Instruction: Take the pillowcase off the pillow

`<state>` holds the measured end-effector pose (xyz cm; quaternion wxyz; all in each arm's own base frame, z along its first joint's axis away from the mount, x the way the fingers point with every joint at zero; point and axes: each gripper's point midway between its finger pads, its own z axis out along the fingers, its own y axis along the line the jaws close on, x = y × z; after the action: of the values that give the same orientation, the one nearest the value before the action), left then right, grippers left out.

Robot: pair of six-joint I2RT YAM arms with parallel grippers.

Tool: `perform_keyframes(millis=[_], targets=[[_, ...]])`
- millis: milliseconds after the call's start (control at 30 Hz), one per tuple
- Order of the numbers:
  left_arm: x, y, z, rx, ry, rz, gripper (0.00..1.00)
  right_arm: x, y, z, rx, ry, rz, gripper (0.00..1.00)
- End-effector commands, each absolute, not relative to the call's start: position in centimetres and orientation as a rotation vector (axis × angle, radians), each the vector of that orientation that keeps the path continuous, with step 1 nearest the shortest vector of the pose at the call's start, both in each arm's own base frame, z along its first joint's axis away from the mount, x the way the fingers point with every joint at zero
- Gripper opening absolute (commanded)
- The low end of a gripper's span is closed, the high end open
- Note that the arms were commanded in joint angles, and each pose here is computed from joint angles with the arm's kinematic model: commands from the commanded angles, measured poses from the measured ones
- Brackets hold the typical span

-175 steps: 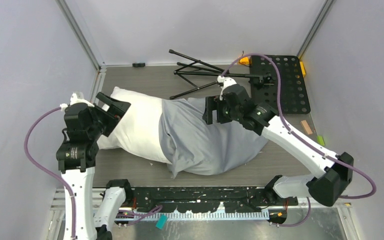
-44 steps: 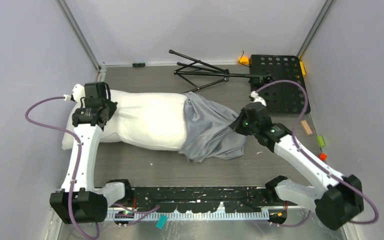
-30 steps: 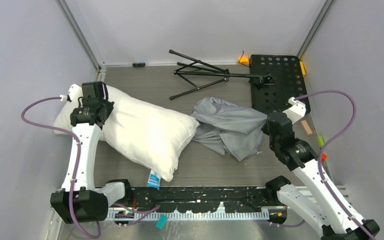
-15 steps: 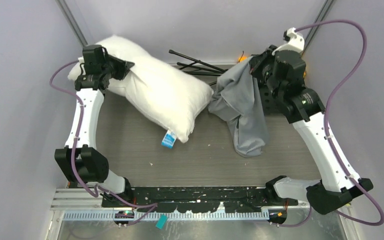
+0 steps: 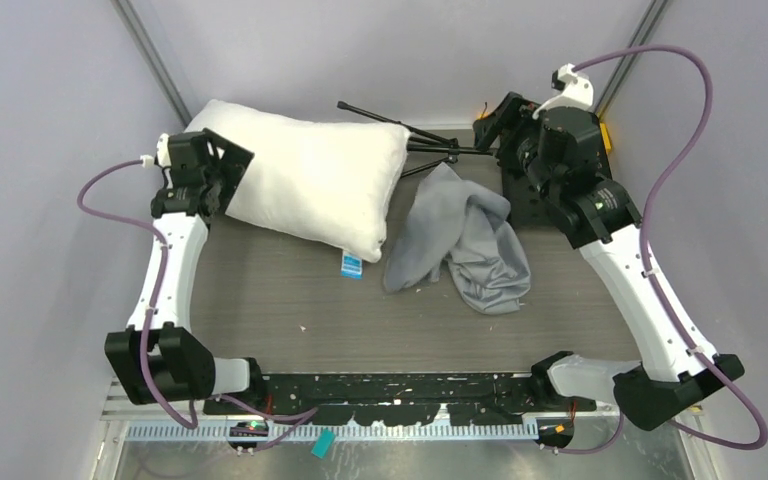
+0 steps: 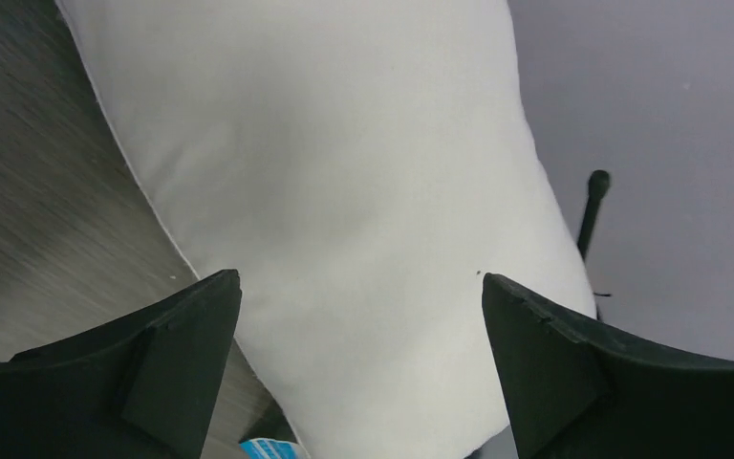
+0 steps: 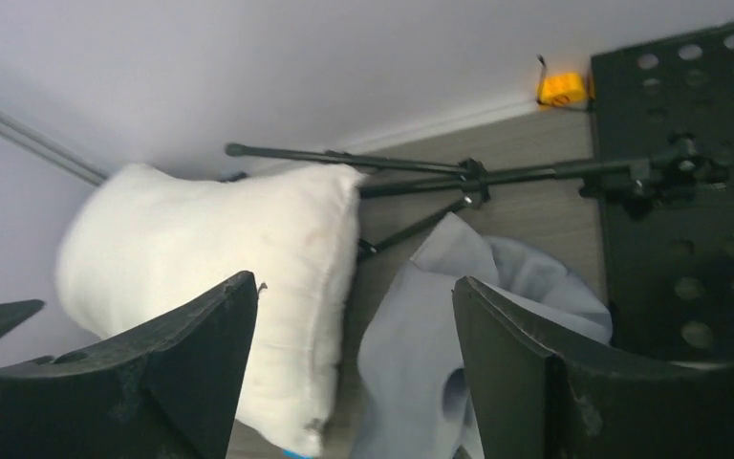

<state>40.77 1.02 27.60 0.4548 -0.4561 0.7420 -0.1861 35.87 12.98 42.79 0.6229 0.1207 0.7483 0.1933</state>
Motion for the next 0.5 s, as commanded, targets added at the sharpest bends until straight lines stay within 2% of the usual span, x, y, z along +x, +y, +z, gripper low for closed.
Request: perform_keyframes(millis=[0, 33, 133, 300, 367, 467], targets=[[39.2, 2.5, 28.9, -0.936, 1.805, -0.322, 1.0, 34.9, 10.2, 39.6, 0.307, 1.744, 0.294, 0.85], [38.7, 2.6, 28.9, -0.885, 1.815, -0.297, 1.0, 34.8, 9.4, 38.3, 0.334, 1.75, 0.253, 0.91], [36.7, 3.3, 28.7, -0.786, 1.805, -0.205, 1.0, 34.2, 6.9, 34.2, 0.41, 1.761, 0.131, 0.99], [33.1, 4.6, 27.0, -0.693, 1.689, -0.102, 0.99, 32.9, 3.1, 27.7, 0.522, 1.782, 0.03, 1.0], [31.8, 5.2, 26.3, -0.686, 1.625, -0.061, 0.95, 32.5, 1.7, 26.0, 0.558, 1.774, 0.017, 1.0], [31.3, 5.3, 24.2, -0.66, 1.619, 0.018, 0.93, 32.2, 0.4, 24.3, 0.554, 1.777, 0.001, 1.0]])
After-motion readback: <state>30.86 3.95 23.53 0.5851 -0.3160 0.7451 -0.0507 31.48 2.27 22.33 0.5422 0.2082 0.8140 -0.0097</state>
